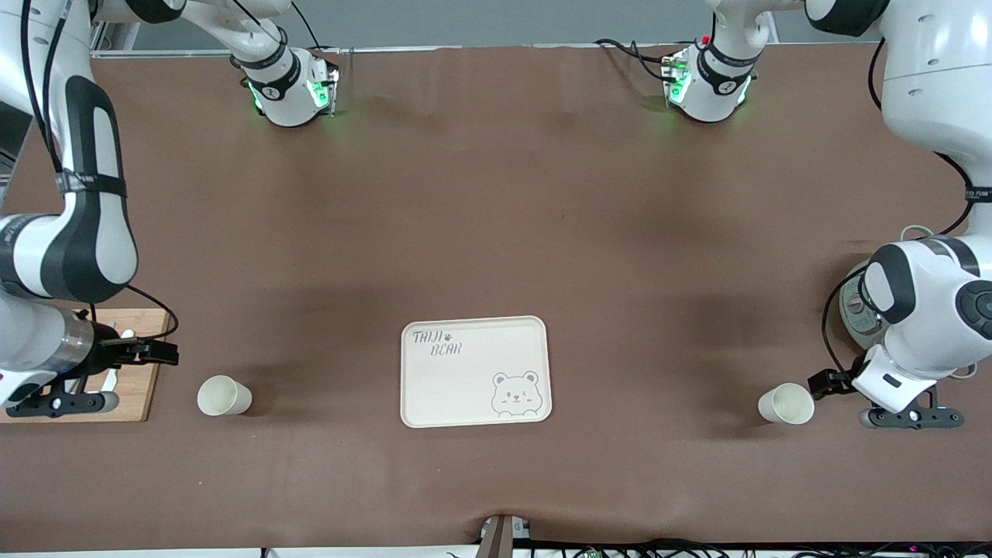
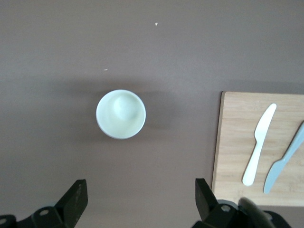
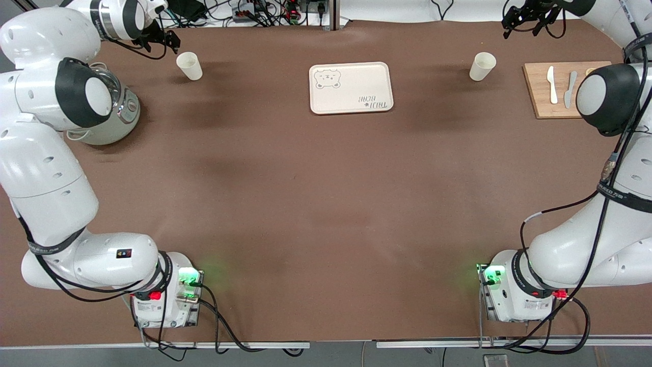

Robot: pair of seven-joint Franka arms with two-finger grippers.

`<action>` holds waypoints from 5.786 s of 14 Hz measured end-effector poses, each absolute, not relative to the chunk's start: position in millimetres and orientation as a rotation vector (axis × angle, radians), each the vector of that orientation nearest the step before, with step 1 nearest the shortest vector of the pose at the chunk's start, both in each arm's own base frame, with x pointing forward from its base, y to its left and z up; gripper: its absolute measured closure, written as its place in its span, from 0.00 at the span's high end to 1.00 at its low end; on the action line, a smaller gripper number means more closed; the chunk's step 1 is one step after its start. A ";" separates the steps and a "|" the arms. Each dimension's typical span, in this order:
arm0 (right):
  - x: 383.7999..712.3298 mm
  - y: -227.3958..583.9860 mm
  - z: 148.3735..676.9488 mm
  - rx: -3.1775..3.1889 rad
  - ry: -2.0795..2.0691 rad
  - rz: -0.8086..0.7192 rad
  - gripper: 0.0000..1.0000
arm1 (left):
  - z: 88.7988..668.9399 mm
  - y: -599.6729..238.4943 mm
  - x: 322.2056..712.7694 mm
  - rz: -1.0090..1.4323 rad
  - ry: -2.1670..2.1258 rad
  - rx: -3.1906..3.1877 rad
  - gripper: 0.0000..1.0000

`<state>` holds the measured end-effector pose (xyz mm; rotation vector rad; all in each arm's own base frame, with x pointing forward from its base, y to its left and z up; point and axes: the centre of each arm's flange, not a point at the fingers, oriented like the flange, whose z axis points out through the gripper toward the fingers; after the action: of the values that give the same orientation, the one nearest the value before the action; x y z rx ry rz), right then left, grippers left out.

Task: Place white IKEA cup upright on tray with both arms
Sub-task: 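Reach the right gripper and the left gripper toward the two white cups, then lower both grippers around the cups and close them on the rims, then carry the right cup and the left cup toward the white tray, then lower both cups upright onto the tray and open both grippers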

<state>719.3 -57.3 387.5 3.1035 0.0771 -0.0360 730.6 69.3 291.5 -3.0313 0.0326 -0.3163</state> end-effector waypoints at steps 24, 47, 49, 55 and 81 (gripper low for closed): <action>746.5 -72.8 239.1 3.085 0.065 0.080 1.00 | 234.7 44.6 737.4 -0.400 -0.041 -3.109 0.05; 752.1 -47.8 229.1 3.095 0.107 0.117 0.05 | 303.5 -144.3 745.6 -0.336 -0.556 -3.162 0.04; 752.1 -47.9 229.1 3.095 0.107 0.117 0.05 | 305.8 -174.0 740.2 -0.337 -0.622 -3.161 0.04; 750.0 -26.8 237.0 3.167 0.047 -0.016 0.04 | 313.9 -251.2 720.6 -0.380 -0.773 -3.113 0.04; 695.0 329.1 251.8 3.142 -0.825 -0.016 0.04 | 225.7 -467.0 615.9 -0.499 -0.859 -2.997 0.04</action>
<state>695.0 329.1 251.8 3.1418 -0.8252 -0.0161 615.9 -467.0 225.7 -2.9968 -0.8588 -0.4988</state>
